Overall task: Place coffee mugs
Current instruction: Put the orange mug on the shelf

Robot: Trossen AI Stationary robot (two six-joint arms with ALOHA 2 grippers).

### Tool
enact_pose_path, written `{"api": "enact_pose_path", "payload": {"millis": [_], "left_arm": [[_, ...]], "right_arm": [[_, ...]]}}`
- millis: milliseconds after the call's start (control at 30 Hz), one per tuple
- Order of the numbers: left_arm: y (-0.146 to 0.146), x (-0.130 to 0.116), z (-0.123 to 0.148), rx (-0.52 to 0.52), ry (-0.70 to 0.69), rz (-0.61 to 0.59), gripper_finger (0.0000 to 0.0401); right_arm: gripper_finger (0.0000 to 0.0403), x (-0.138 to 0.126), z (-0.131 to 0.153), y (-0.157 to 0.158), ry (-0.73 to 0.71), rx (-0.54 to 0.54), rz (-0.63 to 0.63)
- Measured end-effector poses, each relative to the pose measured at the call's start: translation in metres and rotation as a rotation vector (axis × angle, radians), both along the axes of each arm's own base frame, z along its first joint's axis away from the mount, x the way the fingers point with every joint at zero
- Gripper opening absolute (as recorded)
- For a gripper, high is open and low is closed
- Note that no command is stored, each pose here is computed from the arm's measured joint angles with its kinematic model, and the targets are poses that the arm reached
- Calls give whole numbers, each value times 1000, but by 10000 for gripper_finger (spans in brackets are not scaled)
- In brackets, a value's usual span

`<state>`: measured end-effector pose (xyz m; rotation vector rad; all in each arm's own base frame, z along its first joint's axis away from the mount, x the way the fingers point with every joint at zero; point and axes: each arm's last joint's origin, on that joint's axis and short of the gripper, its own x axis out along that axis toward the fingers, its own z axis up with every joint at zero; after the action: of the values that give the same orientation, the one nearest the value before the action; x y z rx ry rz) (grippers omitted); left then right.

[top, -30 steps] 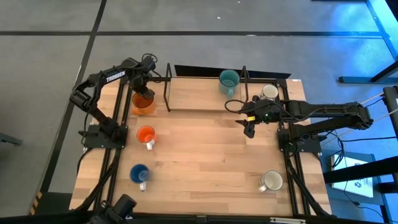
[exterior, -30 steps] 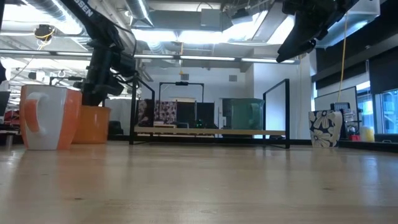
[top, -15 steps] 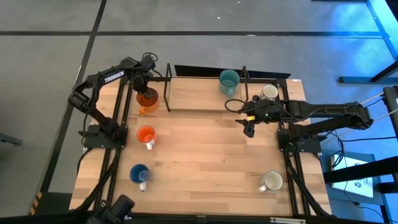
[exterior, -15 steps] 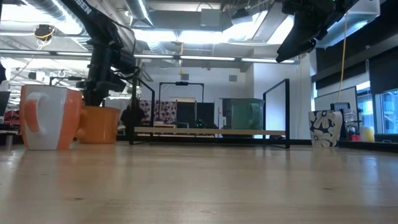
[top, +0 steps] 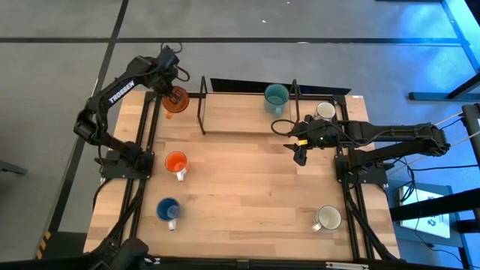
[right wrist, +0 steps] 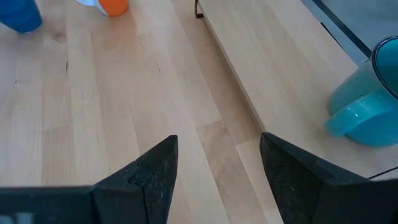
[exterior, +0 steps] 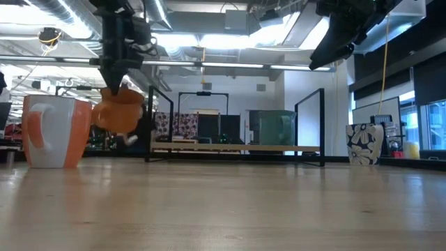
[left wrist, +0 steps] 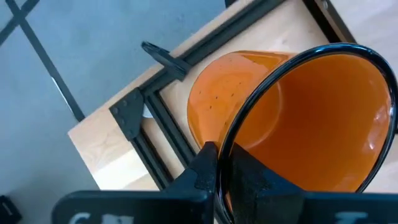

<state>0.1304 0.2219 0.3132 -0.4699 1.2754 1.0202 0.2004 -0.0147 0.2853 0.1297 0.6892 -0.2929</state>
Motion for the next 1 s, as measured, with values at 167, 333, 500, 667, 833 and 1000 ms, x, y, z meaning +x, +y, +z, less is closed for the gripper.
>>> {"api": "enact_pose_path", "payload": {"millis": [167,333,500,667,833,1000], "left_arm": [[-2,0,5,-20,-4,-28,13],[-2,0,33,55,-36,-25,13],[-5,1,77,141,-194,-62,13],[-12,3,107,153,-369,-109,13],[-19,14,117,139,-497,-127,13],[-28,37,120,122,-621,-132,13]], "right_arm": [[214,2,2,0,-30,15,-16],[214,1,2,0,-33,28,-28],[214,1,2,0,-38,38,-46],[214,1,2,-1,-40,38,-72],[214,1,1,-1,-33,38,-71],[214,-1,1,-9,-22,40,-95]]}}
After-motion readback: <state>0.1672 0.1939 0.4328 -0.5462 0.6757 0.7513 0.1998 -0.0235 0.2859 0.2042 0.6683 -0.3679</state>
